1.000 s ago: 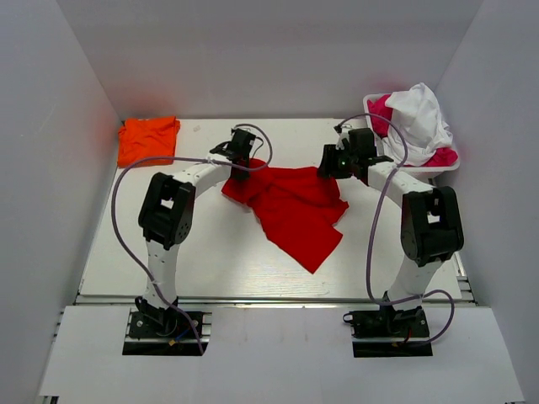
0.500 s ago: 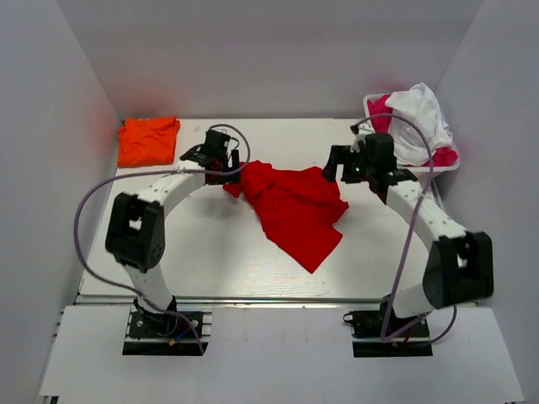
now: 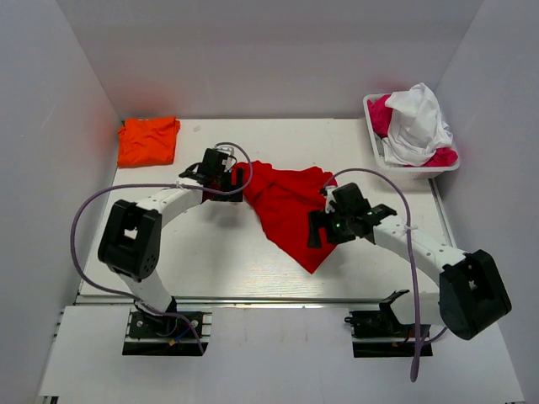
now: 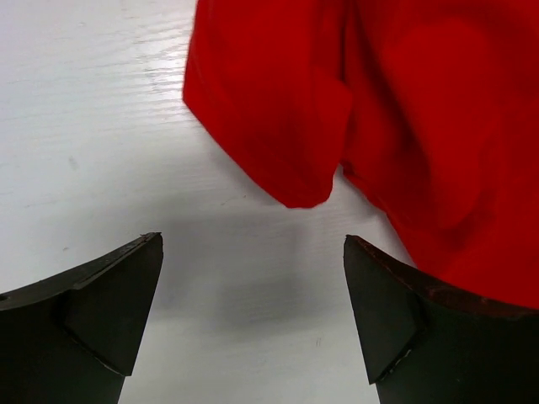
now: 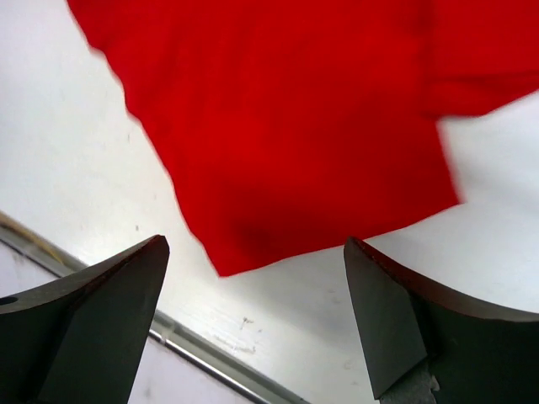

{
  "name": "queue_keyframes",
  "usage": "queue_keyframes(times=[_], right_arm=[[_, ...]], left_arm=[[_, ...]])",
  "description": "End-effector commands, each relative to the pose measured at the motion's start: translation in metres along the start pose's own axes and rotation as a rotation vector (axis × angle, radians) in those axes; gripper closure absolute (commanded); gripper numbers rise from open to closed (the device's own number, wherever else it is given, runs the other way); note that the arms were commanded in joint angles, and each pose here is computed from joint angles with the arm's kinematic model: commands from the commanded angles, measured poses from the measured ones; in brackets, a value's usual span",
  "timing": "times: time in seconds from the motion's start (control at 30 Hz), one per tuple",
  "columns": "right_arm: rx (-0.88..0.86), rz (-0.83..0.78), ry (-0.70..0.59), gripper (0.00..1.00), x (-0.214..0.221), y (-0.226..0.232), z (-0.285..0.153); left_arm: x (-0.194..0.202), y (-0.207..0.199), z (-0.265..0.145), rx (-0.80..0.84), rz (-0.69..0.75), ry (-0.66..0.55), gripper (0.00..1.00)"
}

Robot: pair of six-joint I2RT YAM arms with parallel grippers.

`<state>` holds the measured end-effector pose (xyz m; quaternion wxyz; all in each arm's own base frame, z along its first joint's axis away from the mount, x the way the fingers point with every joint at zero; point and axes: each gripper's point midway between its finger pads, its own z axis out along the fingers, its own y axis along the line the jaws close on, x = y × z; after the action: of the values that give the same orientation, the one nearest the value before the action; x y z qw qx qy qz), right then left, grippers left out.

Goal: Fold and stack the t-shirts
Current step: Flatten out the tshirt

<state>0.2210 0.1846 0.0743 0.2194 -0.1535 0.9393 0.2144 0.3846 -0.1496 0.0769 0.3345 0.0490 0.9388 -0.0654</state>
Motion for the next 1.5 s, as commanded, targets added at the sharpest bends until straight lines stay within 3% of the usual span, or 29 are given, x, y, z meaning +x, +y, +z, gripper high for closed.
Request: queue_keyframes(times=[0.0, 0.13, 0.43, 0.5, 0.6, 0.83, 0.87, 0.97, 1.0, 1.17, 1.27, 1.47], right_arm=[[0.011, -0.054, 0.070, 0.10, 0.021, 0.012, 0.006], [0.124, -0.166, 0.046, 0.10, 0.021, 0.007, 0.007], [0.139, -0.263, 0.089, 0.10, 0.036, 0.022, 0.033], [0.106, -0.277, 0.093, 0.10, 0.038, 0.033, 0.042], [0.108, -0.275, 0.107, 0.10, 0.044, 0.036, 0.047], [0.267, -0.242, 0.116, 0.19, 0.056, 0.012, 0.052], [0.285, -0.244, 0.121, 0.21, 0.059, 0.009, 0.053], [0.372, -0.243, 0.147, 0.26, 0.065, -0.005, 0.056], [0.380, -0.233, 0.156, 0.31, 0.068, -0.005, 0.057], [0.418, -0.210, 0.120, 1.00, 0.061, -0.006, 0.051], [0.406, -0.205, 0.047, 1.00, 0.043, 0.001, 0.041], [0.390, -0.192, -0.263, 1.00, -0.027, 0.019, -0.008]], left_arm=[[-0.015, -0.011, 0.007, 0.041, 0.039, -0.024, 0.03], [-0.017, -0.011, 0.010, 0.042, 0.050, -0.031, 0.04], [-0.018, -0.016, 0.027, 0.066, 0.081, -0.030, 0.04], [-0.015, -0.018, 0.032, 0.074, 0.082, -0.016, 0.09], [-0.015, -0.019, 0.039, 0.072, 0.082, -0.005, 0.19], [-0.017, -0.016, 0.052, 0.067, 0.065, 0.002, 0.59], [-0.017, -0.018, 0.052, 0.077, 0.065, 0.004, 0.73], [-0.019, -0.019, 0.052, 0.079, 0.056, -0.004, 0.95], [-0.022, -0.020, 0.053, 0.081, 0.055, -0.015, 1.00], [-0.033, -0.021, 0.046, 0.078, 0.044, -0.046, 1.00], [-0.045, -0.018, 0.027, 0.066, 0.041, -0.094, 1.00], [-0.085, -0.011, -0.036, 0.039, -0.012, -0.260, 1.00]])
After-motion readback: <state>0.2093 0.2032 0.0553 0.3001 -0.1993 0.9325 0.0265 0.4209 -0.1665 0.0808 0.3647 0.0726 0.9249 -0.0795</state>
